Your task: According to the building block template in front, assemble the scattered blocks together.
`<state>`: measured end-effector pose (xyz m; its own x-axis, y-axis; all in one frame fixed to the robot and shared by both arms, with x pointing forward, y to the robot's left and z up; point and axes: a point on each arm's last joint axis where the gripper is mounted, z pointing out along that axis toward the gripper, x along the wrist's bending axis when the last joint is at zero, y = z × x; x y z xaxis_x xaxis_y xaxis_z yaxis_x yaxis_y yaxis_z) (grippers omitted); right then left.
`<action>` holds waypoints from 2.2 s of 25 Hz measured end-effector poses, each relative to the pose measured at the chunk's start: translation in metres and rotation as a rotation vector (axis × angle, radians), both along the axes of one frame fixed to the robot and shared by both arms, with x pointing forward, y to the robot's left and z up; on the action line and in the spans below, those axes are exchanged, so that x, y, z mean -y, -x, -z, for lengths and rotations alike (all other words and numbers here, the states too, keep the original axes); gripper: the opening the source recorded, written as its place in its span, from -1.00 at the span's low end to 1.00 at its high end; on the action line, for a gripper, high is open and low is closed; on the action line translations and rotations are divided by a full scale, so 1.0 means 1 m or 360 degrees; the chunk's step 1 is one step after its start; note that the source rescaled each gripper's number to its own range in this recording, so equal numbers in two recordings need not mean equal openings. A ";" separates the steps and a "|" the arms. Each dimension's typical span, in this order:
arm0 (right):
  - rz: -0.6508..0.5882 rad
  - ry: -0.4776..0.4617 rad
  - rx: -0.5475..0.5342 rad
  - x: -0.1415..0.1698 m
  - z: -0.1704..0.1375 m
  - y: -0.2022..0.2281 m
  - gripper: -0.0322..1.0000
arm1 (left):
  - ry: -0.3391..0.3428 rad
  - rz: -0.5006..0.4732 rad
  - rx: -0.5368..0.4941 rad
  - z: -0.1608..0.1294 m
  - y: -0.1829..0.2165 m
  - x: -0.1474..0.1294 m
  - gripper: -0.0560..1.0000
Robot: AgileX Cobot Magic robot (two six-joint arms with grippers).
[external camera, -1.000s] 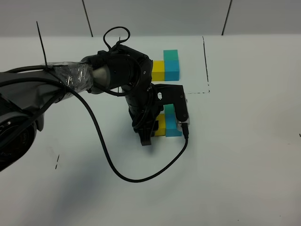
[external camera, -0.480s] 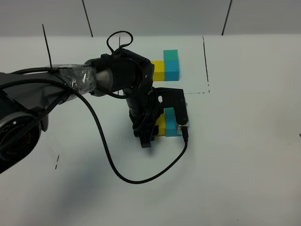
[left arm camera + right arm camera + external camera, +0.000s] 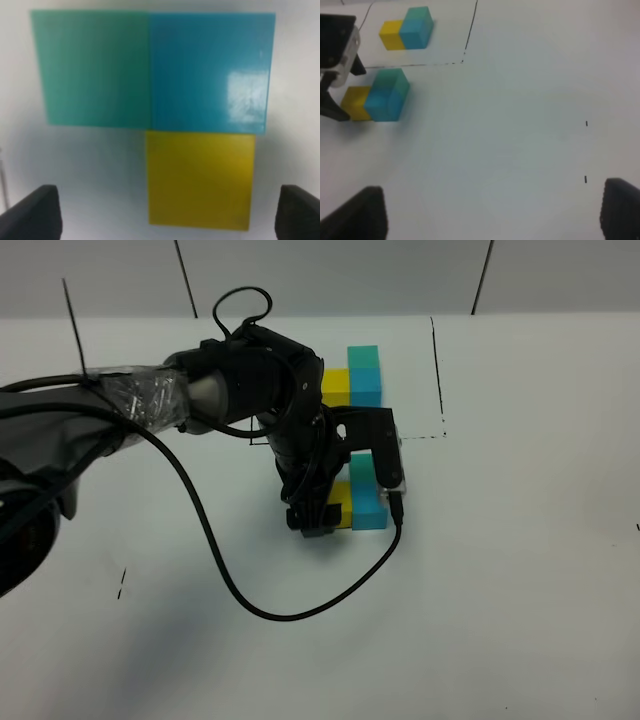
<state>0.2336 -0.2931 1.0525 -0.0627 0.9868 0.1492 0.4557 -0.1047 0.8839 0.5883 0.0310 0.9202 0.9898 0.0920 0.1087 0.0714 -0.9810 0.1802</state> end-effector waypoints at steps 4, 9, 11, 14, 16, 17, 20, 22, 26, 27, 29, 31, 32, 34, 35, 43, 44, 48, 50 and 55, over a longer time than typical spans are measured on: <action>0.0000 0.0000 0.0000 0.000 0.000 0.000 0.48 | 0.0079 0.0009 0.0134 -0.045 0.004 -0.004 1.00; 0.0000 0.0000 0.0000 0.000 0.000 0.000 0.48 | 0.0176 0.0011 0.0288 -0.095 0.012 -0.011 1.00; 0.0000 0.0000 0.0000 0.000 0.000 0.000 0.48 | 0.0215 -0.0003 0.0333 -0.111 0.015 -0.014 1.00; 0.0000 0.0000 0.0000 0.000 0.000 0.000 0.48 | 0.0263 -0.0099 0.0383 -0.129 0.017 -0.022 1.00; 0.0000 0.0000 0.0000 0.000 0.000 0.000 0.48 | 0.0292 -0.0229 0.0420 -0.141 0.015 -0.031 1.00; 0.0000 0.0000 0.0000 0.000 0.000 0.000 0.48 | 0.0306 -0.0318 0.0433 -0.148 0.015 -0.038 1.00; 0.0000 0.0000 0.0000 0.000 0.000 0.000 0.48 | 0.0287 -0.0627 0.0418 -0.164 0.010 -0.070 1.00; 0.0000 0.0000 0.0000 0.000 0.000 0.000 0.48 | 0.0248 -0.0840 0.0390 -0.171 0.007 -0.095 1.00; 0.0000 0.0000 0.0000 0.000 0.000 0.000 0.48 | 0.0239 -0.1207 0.0374 -0.184 0.003 -0.147 1.00; 0.0000 0.0000 0.0000 0.000 0.000 0.000 0.48 | 0.0238 -0.1282 0.0371 -0.186 0.003 -0.160 1.00; 0.0000 0.0000 0.0000 0.000 0.000 0.000 0.48 | 0.0235 -0.1409 0.0370 -0.192 0.009 -0.183 1.00; 0.0000 0.0000 0.0000 0.000 0.000 0.000 0.48 | 0.0220 -0.1507 0.0362 -0.195 0.019 -0.203 1.00; 0.0000 0.0000 0.0000 0.000 0.000 0.000 0.48 | 0.0227 -0.1545 0.0368 -0.197 0.026 -0.210 1.00; 0.0000 0.0000 0.0000 0.000 0.000 0.000 0.48 | 0.0235 -0.1604 0.0378 -0.200 0.041 -0.222 1.00; 0.0000 0.0000 0.0000 0.000 0.000 0.000 0.48 | 0.0252 -0.1629 0.0393 -0.202 0.051 -0.226 1.00; 0.0000 0.0000 0.0000 0.000 0.000 0.000 0.48 | 0.0504 -0.1875 0.0530 -0.237 0.148 -0.245 1.00; 0.0000 0.0000 0.0000 0.000 0.000 0.000 0.48 | 0.0540 -0.1908 0.0545 -0.240 0.162 -0.248 1.00; 0.0000 0.0000 0.0000 0.000 0.000 0.000 0.48 | 0.0690 -0.1997 0.0622 -0.247 0.211 -0.256 1.00; 0.0000 0.0000 0.0000 0.000 0.000 0.000 0.48 | 0.0781 -0.2036 0.0669 -0.247 0.235 -0.260 1.00; 0.0000 0.0000 0.0000 0.000 0.000 0.000 0.48 | 0.0884 -0.2074 0.0710 -0.224 0.279 -0.267 0.99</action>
